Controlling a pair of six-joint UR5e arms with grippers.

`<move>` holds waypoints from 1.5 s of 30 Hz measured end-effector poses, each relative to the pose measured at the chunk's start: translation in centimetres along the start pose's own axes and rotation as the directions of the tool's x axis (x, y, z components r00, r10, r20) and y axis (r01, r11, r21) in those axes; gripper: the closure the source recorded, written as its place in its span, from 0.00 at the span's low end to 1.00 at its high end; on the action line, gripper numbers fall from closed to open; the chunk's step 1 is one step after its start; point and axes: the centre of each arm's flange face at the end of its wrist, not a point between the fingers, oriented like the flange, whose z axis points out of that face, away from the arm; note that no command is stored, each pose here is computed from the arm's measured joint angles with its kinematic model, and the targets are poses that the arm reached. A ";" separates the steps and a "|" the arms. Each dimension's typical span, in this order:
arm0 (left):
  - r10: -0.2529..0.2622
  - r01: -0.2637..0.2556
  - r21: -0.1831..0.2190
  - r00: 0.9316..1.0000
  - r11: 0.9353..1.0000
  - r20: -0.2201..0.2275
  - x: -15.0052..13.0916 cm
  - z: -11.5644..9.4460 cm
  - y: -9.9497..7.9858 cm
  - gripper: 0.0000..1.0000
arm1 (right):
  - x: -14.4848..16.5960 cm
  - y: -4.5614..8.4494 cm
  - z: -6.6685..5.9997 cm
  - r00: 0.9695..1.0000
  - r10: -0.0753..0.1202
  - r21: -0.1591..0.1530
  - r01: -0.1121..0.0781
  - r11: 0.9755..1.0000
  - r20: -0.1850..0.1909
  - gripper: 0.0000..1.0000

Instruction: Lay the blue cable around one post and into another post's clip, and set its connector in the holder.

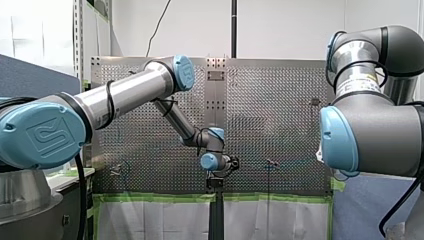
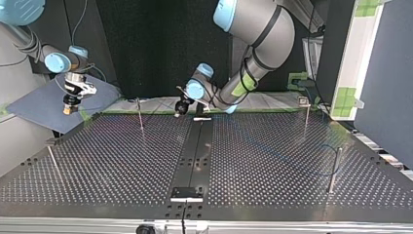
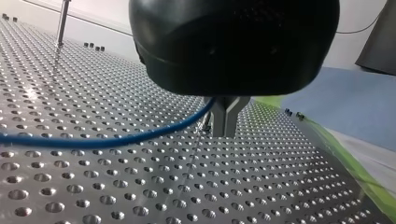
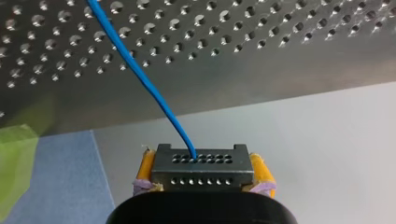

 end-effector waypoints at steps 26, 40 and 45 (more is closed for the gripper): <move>-0.010 0.010 -0.066 1.000 0.998 -0.003 -1.9 1.3 4.6 0.98 | -3.5 -1.8 3.9 0.996 -0.079 0.076 0.076 0.994 0.033 1.00; 0.005 -0.007 -0.040 0.999 0.999 -0.036 -1.6 1.1 4.3 0.98 | -1.1 -2.8 7.0 0.992 -0.122 0.083 0.119 0.989 0.036 1.00; 0.032 -0.033 -0.015 0.998 0.999 -0.059 -1.2 0.8 3.3 0.98 | -0.2 -3.3 8.0 0.992 -0.124 0.082 0.122 0.989 0.027 1.00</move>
